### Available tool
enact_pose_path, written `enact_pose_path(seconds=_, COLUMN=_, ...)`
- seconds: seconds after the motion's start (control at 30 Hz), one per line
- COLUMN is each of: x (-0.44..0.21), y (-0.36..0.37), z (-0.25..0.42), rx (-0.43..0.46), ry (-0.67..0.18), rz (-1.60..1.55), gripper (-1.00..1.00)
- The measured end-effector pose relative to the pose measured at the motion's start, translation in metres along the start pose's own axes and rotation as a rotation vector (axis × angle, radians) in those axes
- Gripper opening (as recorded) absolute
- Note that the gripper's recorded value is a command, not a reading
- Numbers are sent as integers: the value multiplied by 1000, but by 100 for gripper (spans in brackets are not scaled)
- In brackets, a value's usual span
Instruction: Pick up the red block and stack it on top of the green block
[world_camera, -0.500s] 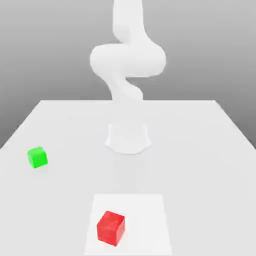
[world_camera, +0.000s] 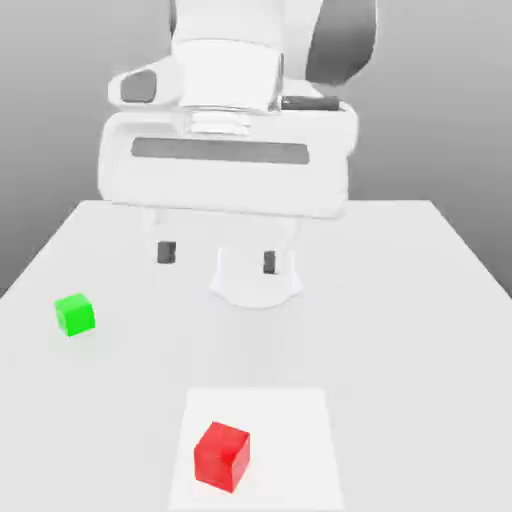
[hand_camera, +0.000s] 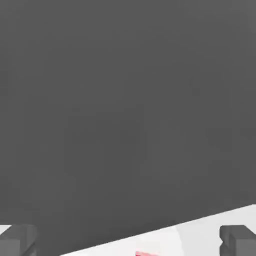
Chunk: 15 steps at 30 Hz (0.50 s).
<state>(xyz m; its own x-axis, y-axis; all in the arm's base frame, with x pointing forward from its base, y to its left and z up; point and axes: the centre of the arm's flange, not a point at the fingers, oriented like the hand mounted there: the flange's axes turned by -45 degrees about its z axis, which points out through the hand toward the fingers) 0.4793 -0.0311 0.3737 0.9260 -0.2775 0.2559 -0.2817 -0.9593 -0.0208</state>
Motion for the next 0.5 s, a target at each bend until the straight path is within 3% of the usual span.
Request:
enact_pose_path(seconds=0.27, x=-62, y=20, z=142, rx=-34, ry=-235, rz=116, gripper=0)
enact_pose_path(seconds=0.43, x=-82, y=22, z=203, rx=-37, ry=-256, rz=127, gripper=0)
enact_pose_path(seconds=0.47, x=-85, y=22, z=211, rx=-37, ry=-257, rz=127, gripper=-100)
enact_pose_path(seconds=0.5, x=-85, y=22, z=211, rx=-37, ry=-257, rz=127, gripper=-100)
